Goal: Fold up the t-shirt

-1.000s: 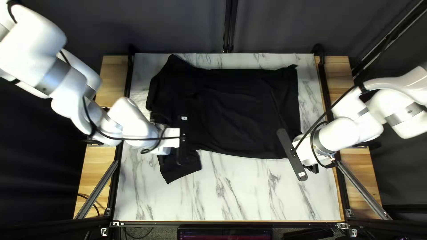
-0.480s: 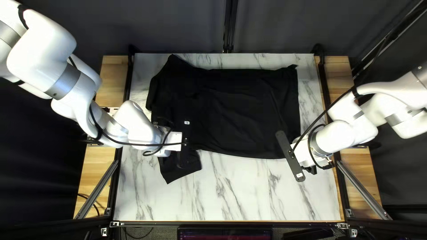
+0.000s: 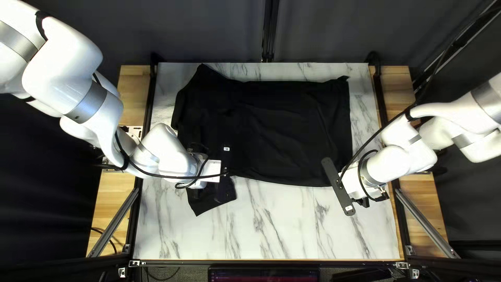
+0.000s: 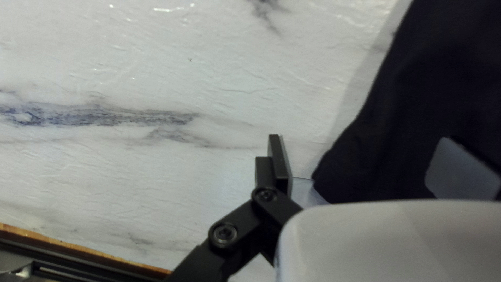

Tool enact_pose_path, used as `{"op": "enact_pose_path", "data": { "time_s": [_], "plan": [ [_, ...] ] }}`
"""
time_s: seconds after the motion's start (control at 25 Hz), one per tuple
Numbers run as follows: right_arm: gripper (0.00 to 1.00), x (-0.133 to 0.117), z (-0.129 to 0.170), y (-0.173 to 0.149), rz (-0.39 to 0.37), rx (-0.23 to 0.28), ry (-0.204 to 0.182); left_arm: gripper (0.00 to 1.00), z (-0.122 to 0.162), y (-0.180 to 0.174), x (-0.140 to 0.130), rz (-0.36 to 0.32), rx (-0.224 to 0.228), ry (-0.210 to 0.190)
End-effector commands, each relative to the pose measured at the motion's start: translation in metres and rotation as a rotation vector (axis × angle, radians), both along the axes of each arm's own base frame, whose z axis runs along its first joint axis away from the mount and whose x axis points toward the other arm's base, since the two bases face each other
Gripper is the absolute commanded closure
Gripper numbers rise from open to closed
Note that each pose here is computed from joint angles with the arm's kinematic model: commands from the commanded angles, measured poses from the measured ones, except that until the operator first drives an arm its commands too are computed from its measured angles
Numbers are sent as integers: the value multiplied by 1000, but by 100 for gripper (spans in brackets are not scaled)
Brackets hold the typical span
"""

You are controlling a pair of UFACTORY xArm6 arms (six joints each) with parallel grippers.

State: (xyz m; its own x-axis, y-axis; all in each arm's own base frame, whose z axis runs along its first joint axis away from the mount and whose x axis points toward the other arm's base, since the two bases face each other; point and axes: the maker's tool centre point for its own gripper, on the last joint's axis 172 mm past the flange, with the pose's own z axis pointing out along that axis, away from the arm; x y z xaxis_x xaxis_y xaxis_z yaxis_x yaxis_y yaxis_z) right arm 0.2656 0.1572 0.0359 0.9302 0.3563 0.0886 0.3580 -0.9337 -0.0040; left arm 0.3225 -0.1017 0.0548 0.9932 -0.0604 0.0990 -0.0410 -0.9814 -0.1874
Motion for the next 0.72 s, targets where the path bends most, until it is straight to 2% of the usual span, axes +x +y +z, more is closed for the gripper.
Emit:
{"op": "enact_pose_path", "data": {
  "time_s": [0.04, 0.24, 0.44, 0.72],
  "plan": [
    [20, -3, -8, 9, -14, 1, 6, 0, 1, -1, -5, 4, 3, -1],
    [19, -5, -9, 18, -21, -6, 17, 0, 0, -3, -8, 11, 7, -1],
    [13, -7, -11, 29, -18, -7, 22, 0, -1, -3, -8, 13, 7, -3],
    [14, -6, -15, 30, -14, -4, 22, 0, 1, -4, -9, 12, 8, -5]
  ]
}}
